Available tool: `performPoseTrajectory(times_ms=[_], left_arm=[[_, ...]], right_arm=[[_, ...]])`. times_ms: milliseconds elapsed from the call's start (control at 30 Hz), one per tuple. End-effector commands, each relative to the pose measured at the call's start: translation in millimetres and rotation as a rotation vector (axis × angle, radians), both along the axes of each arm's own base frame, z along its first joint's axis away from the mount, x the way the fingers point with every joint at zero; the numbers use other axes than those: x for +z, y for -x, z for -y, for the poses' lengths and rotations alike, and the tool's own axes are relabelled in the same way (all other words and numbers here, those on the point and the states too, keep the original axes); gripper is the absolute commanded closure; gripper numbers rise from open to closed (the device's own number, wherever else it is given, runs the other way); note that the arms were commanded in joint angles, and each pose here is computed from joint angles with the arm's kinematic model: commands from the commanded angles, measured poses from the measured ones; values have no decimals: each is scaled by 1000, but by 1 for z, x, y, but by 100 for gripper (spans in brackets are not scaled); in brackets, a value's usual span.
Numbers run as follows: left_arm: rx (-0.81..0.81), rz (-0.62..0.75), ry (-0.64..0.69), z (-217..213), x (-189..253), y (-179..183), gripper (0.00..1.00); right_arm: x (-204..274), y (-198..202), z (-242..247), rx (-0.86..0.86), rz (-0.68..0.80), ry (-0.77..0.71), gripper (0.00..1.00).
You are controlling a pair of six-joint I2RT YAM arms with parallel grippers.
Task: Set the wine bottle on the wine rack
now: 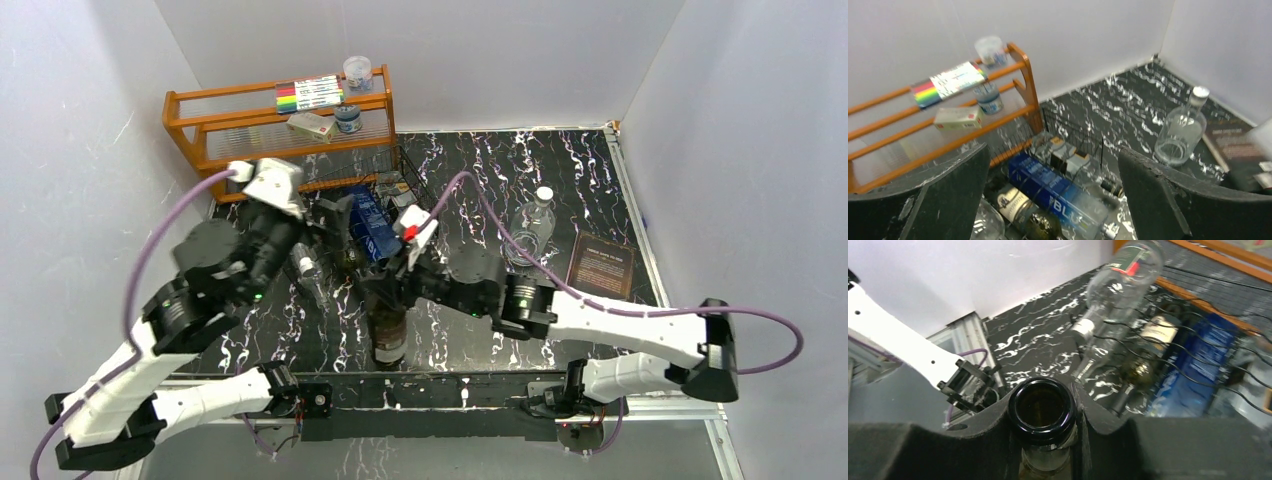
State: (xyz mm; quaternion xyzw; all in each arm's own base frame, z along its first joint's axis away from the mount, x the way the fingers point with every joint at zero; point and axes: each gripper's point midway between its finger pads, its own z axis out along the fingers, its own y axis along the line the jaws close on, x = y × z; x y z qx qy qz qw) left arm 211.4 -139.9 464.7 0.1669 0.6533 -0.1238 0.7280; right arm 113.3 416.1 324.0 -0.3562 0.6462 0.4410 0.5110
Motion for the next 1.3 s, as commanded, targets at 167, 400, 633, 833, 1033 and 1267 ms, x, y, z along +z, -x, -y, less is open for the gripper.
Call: performPoseTrajectory(times_ms=[167,400,633,833,1033,1267], left_arm=[[-84,-145,-61,62,-56,-22,2],[-226,-315,-27,97,-112,-31,2],[-449,-568,123,114,-168,-32,2],[-851,-573,227,148,-175,19,2],[-986,-469,274,151,-180,38,4],[-1027,-513,196,159,-211,39,8]], right_arm=[[57,-43,86,-346,27,-143,100],[50,-70,121,-542,6,-122,100],[48,-94,149,-701,-73,-161,100],[54,-106,162,-799,-112,-197,100],[75,-98,149,-717,-156,-285,100],[99,-85,136,-605,-200,-370,100]])
